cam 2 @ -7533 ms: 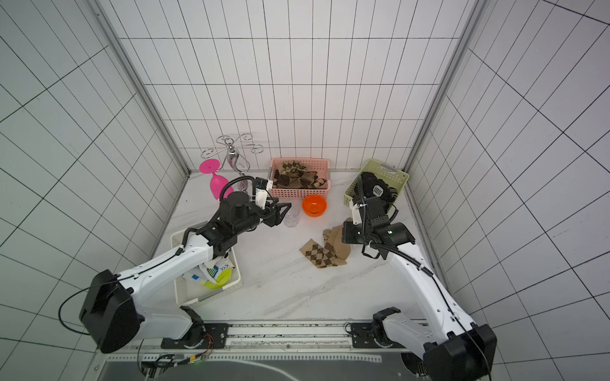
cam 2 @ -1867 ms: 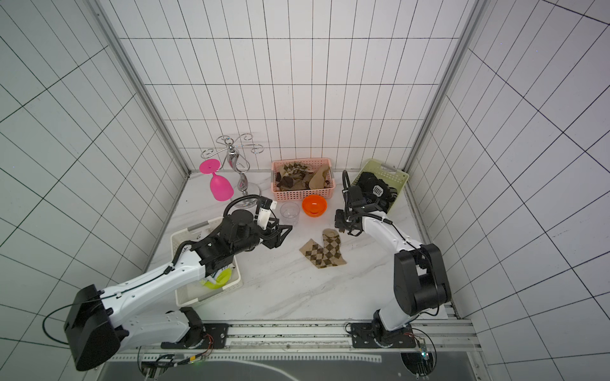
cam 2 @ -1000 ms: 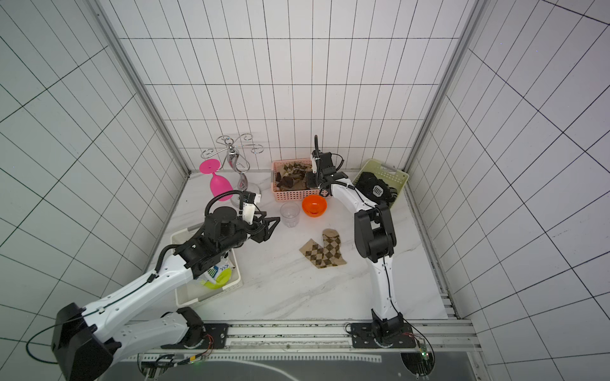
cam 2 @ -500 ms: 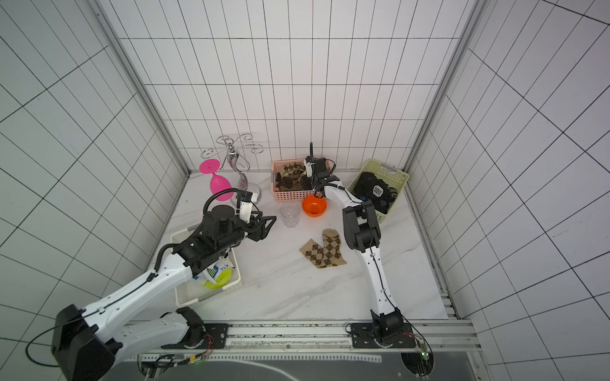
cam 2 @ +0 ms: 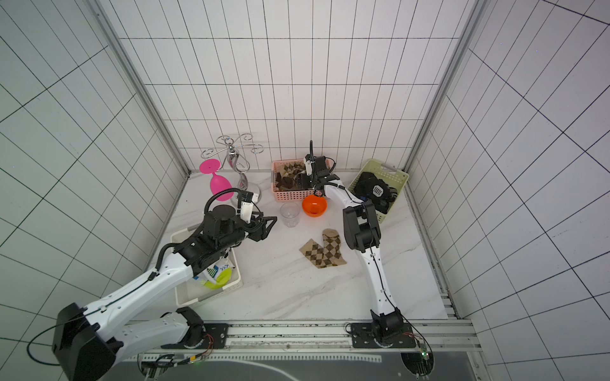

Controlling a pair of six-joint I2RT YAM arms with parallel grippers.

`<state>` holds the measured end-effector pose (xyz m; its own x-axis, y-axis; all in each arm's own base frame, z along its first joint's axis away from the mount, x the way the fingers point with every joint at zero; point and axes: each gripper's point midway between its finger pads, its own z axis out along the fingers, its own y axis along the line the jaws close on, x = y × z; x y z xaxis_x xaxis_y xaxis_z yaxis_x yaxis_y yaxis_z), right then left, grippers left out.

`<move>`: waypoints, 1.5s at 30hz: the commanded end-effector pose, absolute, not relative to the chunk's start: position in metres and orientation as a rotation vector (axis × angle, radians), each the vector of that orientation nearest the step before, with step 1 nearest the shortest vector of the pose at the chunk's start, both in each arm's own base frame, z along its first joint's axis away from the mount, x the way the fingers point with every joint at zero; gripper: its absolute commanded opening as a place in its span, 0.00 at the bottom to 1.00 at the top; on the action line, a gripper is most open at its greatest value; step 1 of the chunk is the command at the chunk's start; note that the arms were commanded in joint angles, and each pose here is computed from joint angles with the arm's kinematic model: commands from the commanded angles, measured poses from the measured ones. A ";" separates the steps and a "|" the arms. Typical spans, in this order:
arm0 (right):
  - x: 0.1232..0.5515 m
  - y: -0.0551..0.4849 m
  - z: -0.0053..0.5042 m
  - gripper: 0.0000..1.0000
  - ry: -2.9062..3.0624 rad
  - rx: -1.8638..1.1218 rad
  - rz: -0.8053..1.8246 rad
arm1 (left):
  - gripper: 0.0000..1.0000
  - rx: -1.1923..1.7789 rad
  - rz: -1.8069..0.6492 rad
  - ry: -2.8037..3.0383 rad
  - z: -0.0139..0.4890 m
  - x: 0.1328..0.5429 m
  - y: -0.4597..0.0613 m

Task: Sort the socks into the basket by color
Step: Place the sock in the bin, then pick up the sock at the center of the board.

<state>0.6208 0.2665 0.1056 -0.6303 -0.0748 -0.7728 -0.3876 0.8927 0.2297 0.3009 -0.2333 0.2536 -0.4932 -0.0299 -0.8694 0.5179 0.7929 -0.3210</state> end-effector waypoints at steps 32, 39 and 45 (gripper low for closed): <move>0.372 0.191 0.161 0.88 2.544 -0.289 0.353 | 0.67 0.377 -0.769 1.933 0.259 0.292 -0.237; 0.335 0.169 0.102 0.67 2.707 -0.261 0.276 | 0.67 0.417 -0.809 1.937 0.257 0.292 -0.251; 0.329 0.167 0.057 0.66 2.809 -0.260 0.238 | 0.67 0.431 -0.817 1.937 0.259 0.289 -0.254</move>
<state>0.3434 0.1765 0.0866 -0.9100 -0.1505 -0.3864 -0.2284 0.9597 0.1640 0.2886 -0.2494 0.2439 -0.5053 -0.0178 -0.8628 0.5794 0.7339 -0.3545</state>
